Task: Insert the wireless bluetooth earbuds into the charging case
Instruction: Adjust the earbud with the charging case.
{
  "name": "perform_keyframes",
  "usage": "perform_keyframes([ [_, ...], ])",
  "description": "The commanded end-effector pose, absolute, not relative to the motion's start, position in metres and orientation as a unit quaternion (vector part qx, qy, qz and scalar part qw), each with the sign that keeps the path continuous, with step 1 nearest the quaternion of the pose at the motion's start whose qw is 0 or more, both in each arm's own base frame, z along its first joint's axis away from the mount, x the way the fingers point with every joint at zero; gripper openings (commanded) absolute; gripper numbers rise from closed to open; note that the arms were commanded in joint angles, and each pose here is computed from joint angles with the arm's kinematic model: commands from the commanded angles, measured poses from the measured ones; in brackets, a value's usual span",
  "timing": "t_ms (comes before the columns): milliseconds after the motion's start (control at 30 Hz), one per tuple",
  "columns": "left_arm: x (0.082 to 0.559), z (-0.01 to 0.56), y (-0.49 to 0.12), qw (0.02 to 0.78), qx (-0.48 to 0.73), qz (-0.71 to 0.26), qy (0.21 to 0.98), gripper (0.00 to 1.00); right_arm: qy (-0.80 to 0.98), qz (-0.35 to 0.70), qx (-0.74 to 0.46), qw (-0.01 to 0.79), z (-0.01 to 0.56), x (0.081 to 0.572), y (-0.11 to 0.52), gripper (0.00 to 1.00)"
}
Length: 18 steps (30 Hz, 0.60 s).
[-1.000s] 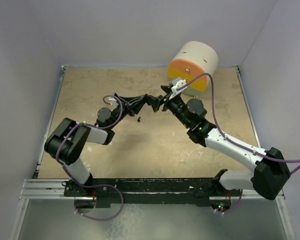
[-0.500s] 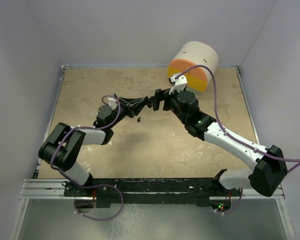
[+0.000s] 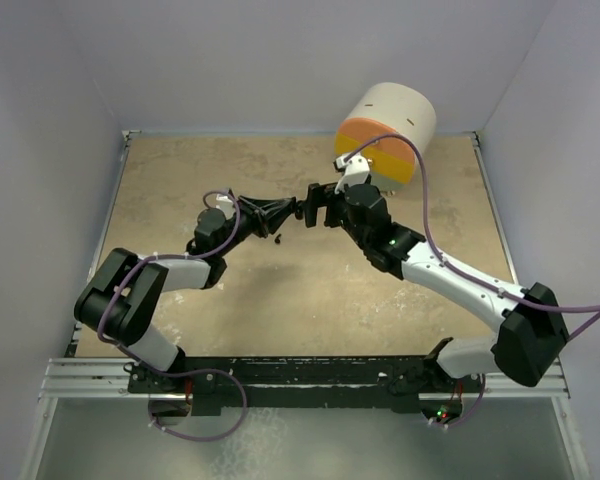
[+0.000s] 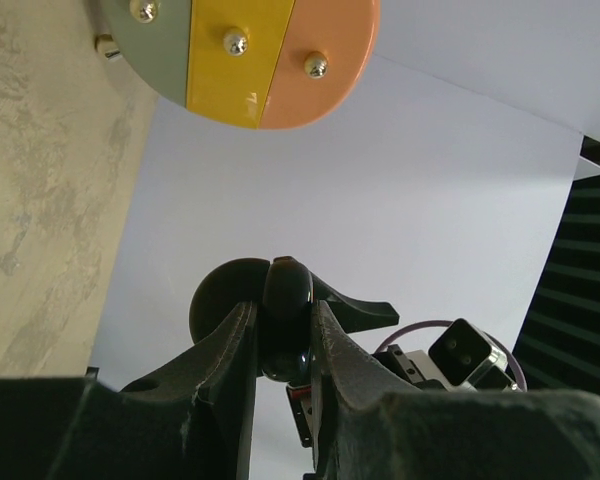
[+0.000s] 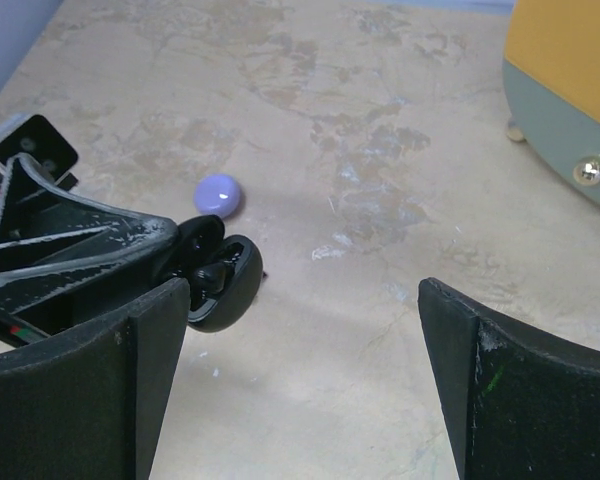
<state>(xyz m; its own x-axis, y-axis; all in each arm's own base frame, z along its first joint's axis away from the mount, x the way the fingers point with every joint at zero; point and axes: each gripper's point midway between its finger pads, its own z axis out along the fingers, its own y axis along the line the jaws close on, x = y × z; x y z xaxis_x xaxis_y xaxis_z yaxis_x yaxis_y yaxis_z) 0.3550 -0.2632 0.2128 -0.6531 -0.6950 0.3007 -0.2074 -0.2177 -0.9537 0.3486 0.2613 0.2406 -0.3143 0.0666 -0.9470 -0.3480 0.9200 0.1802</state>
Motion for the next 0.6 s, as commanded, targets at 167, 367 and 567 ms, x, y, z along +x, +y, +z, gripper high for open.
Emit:
perform_keyframes([
  [167, 0.3525, 0.2547, -0.2630, 0.213, -0.335, -0.710, 0.582, 0.00, 0.800, 0.157, -0.052, 0.576, 0.2336, 0.3569, 0.2540, 0.98],
  [367, 0.3527, 0.2552, -0.2624, 0.214, -0.335, -0.710, 0.582, 0.00, 0.802, 0.154, -0.050, 0.575, 0.2321, 0.3580, 0.2542, 0.99],
  [567, 0.3525, 0.2555, -0.2621, 0.215, -0.335, -0.709, 0.583, 0.00, 0.801, 0.155, -0.054, 0.575, 0.2325, 0.3602, 0.2574, 0.99],
])
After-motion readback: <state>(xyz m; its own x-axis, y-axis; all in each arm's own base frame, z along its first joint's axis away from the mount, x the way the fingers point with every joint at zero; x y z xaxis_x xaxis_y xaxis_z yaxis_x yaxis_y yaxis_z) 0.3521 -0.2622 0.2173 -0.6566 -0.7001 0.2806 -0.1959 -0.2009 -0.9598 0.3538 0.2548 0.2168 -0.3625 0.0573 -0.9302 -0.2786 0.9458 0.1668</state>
